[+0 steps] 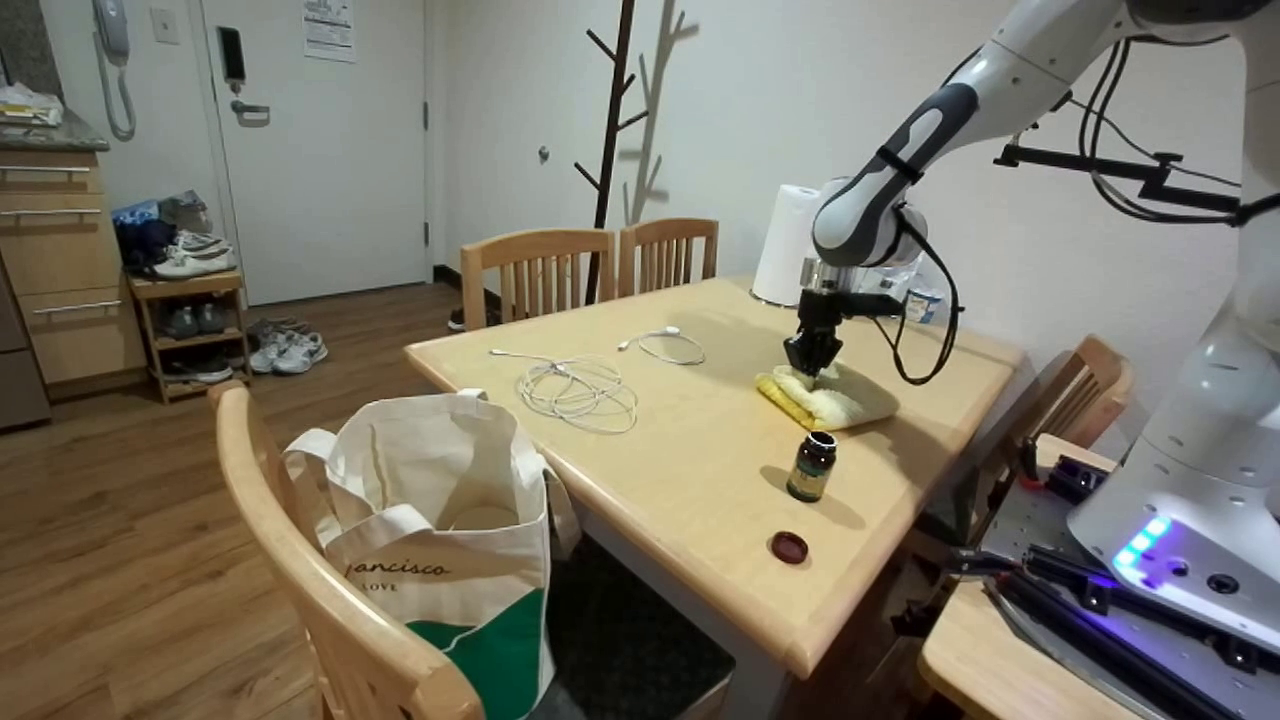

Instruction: Close the bottle with the lid, wipe the table with the yellow cloth, and move the bottle forward

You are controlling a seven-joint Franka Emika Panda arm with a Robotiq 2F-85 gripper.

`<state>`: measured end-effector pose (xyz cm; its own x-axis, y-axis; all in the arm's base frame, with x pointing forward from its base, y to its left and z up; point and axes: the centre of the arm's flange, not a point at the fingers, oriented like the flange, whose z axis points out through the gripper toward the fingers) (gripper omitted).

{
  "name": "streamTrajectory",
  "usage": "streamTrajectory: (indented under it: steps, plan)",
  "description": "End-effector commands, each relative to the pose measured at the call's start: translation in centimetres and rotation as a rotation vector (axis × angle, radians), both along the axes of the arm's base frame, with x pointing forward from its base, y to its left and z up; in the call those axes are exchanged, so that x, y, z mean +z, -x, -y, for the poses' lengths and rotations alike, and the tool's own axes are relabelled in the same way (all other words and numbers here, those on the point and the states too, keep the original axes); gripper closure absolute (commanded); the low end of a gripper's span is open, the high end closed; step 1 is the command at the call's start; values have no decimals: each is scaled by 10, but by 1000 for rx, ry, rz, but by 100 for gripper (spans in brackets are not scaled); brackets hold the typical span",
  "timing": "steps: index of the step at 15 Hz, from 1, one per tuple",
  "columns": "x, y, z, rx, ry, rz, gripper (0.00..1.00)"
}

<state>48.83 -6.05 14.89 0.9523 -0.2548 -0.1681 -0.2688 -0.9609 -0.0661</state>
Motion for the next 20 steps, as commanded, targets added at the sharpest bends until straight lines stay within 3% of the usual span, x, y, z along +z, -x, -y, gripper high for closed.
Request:
streamTrajectory:
  steps: [1,9,15,17,20]
  plan:
    - [-28,43,-9,-33,-35,-62,92]
    - [-21,122,-14,-109,-14,-150,92]
    - [-8,110,-39,7,-1,-125,92]
    - [-8,105,-46,38,0,-124,66]
    - [-3,102,-56,80,-39,-99,48]
